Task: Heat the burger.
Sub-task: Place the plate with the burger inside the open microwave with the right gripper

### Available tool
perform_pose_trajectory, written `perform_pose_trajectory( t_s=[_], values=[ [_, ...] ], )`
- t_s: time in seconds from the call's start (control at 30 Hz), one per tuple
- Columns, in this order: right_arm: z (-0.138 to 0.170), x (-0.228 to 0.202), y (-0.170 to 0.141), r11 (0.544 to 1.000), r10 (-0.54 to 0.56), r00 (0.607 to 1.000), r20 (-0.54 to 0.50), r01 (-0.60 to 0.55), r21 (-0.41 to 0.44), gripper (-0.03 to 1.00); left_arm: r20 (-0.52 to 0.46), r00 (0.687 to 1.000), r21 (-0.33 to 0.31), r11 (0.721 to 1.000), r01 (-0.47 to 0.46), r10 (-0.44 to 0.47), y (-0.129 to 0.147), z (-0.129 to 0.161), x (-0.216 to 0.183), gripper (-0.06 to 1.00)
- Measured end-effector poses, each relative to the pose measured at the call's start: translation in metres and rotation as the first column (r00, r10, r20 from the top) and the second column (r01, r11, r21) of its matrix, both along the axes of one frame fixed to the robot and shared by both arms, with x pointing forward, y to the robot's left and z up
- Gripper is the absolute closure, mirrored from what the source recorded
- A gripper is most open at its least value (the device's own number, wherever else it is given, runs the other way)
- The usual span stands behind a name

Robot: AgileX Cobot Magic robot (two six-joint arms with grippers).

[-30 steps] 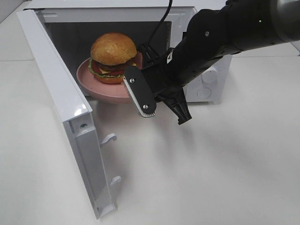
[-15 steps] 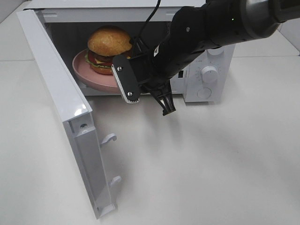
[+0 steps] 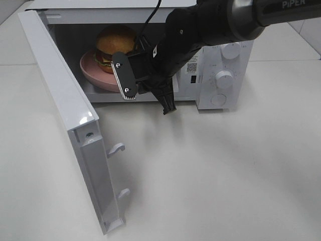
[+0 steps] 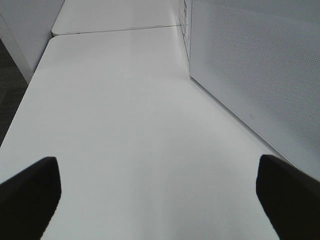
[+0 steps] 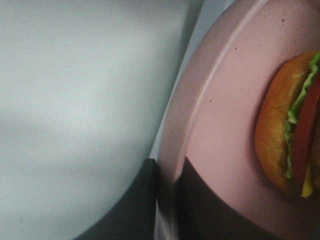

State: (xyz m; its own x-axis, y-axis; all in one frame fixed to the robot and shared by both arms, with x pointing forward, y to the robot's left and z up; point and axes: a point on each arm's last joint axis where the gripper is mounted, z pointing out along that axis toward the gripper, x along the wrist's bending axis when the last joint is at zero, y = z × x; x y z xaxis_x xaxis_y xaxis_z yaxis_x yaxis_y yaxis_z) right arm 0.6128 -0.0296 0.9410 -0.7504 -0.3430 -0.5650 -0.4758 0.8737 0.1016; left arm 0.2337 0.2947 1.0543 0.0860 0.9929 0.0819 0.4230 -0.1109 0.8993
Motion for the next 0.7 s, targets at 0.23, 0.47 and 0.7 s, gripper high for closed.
perform_pose_trajectory(
  t_s=[0.23, 0.47, 0.7],
  values=[
    [0.002, 0.019, 0.006, 0.996, -0.085, 0.996, 0.015, 0.085, -0.015, 0.92, 0.000, 1.000, 0.000, 1.000, 0.000, 0.000, 0.000, 0.000, 0.000, -0.05],
    [-0.005, 0.028, 0.007, 0.988, -0.149, 0.989, 0.018, 0.150, -0.039, 0.92, 0.000, 1.000, 0.000, 1.000, 0.000, 0.000, 0.000, 0.000, 0.000, -0.05],
    [-0.012, 0.037, 0.009, 0.978, -0.202, 0.979, 0.016, 0.202, -0.053, 0.92, 0.000, 1.000, 0.000, 1.000, 0.000, 0.000, 0.000, 0.000, 0.000, -0.05]
  ],
)
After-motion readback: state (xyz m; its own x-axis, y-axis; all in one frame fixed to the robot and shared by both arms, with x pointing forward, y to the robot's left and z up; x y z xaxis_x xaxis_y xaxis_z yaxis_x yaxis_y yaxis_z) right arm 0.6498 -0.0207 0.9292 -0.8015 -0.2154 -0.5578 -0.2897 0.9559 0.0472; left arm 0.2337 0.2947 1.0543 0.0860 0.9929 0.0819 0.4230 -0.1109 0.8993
